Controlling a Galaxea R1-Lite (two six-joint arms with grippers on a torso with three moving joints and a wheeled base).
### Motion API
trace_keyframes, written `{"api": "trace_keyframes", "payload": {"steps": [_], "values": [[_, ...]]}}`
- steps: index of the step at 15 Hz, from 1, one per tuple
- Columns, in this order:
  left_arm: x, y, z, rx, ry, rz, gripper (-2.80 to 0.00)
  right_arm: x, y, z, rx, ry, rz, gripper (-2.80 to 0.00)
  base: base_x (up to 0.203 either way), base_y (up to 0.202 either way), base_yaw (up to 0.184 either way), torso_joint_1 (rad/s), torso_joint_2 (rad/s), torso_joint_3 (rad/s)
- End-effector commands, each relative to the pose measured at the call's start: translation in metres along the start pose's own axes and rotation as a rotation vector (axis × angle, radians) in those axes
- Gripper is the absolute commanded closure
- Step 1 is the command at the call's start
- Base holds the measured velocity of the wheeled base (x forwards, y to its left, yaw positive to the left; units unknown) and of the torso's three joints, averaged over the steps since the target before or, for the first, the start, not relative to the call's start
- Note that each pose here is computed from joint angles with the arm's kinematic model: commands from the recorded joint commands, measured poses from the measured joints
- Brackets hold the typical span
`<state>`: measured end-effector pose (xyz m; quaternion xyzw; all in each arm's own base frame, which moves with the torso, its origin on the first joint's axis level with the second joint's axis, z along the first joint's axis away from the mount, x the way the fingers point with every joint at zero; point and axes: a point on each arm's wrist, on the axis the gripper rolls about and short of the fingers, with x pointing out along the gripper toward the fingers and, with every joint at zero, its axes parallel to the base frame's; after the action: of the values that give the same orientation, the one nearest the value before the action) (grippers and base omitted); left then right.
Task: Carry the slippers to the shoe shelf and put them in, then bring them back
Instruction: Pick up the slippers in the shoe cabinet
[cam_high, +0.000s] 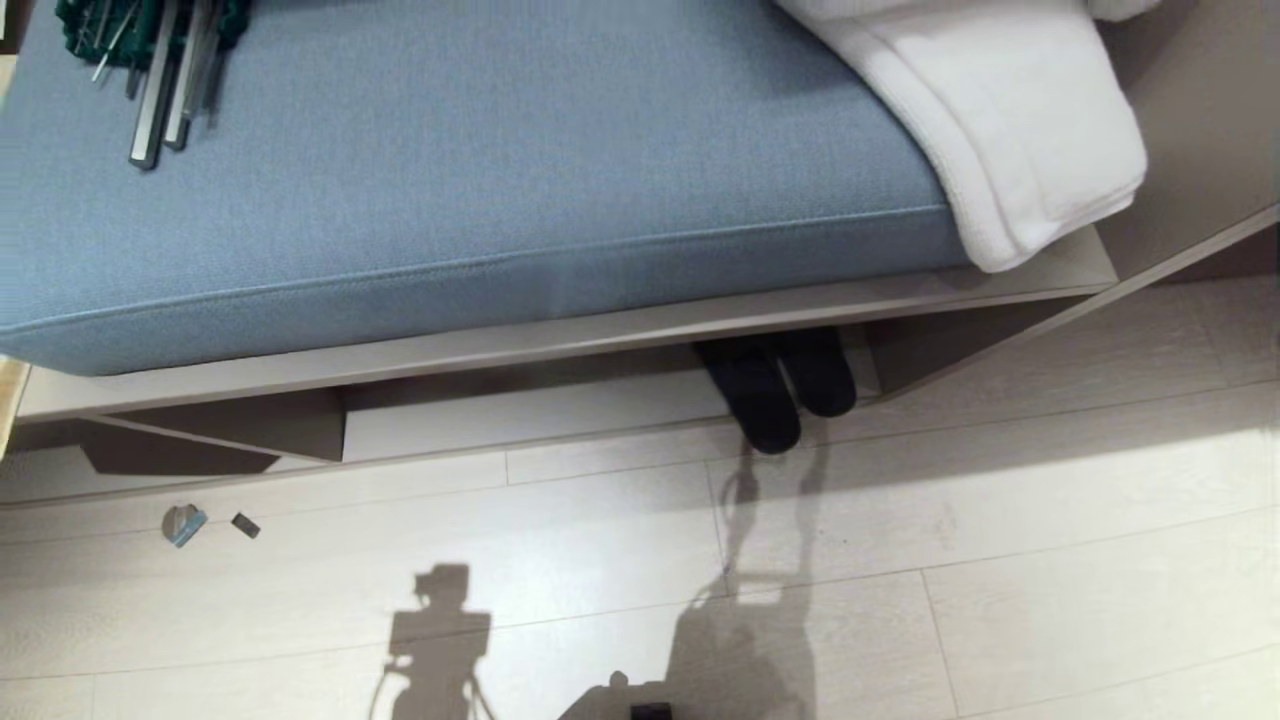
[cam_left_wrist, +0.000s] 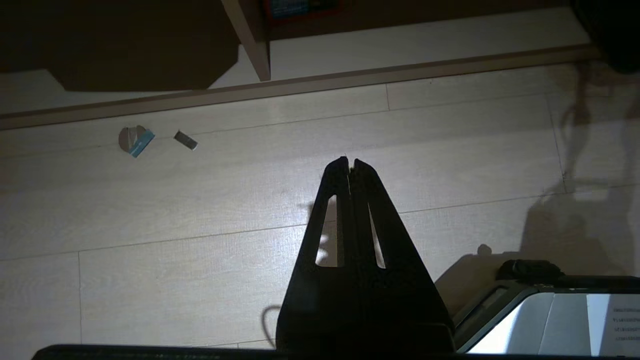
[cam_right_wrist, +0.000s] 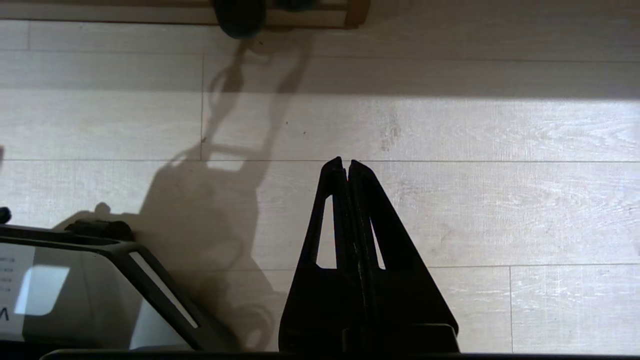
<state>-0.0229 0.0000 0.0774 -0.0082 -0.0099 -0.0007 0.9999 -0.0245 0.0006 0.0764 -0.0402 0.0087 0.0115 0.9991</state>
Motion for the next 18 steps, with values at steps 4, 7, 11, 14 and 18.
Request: {"api": "trace_keyframes", "payload": {"steps": [4,7,11,14,18], "values": [[0.0005,0.0000,-0.0021,-0.001,0.006,0.000,0.00,0.0002,0.0000,0.0001,-0.002,0.003,0.001,0.00,0.000,0.000,0.000,0.002,0.00,0.205],[0.0005,0.0000,-0.0021,-0.002,0.006,-0.001,0.00,0.0002,0.0000,0.0001,-0.004,0.003,0.000,0.00,0.000,0.000,0.000,0.004,0.00,0.201],[0.0005,0.0000,-0.0021,0.000,0.006,0.000,0.00,0.0002,0.0000,0.0001,-0.005,0.003,0.001,0.00,0.000,0.000,0.000,0.000,0.00,0.205],[0.0005,0.0000,-0.0021,-0.001,0.006,0.000,0.00,0.0002,0.0000,0.0001,-0.005,0.003,0.001,0.00,0.000,0.000,0.000,0.007,0.00,0.204],[0.0005,0.0000,-0.0021,-0.001,0.006,0.000,0.00,0.0002,0.0000,0.0001,-0.005,0.003,0.001,0.00,0.000,0.000,0.000,0.002,0.00,0.204]]}}
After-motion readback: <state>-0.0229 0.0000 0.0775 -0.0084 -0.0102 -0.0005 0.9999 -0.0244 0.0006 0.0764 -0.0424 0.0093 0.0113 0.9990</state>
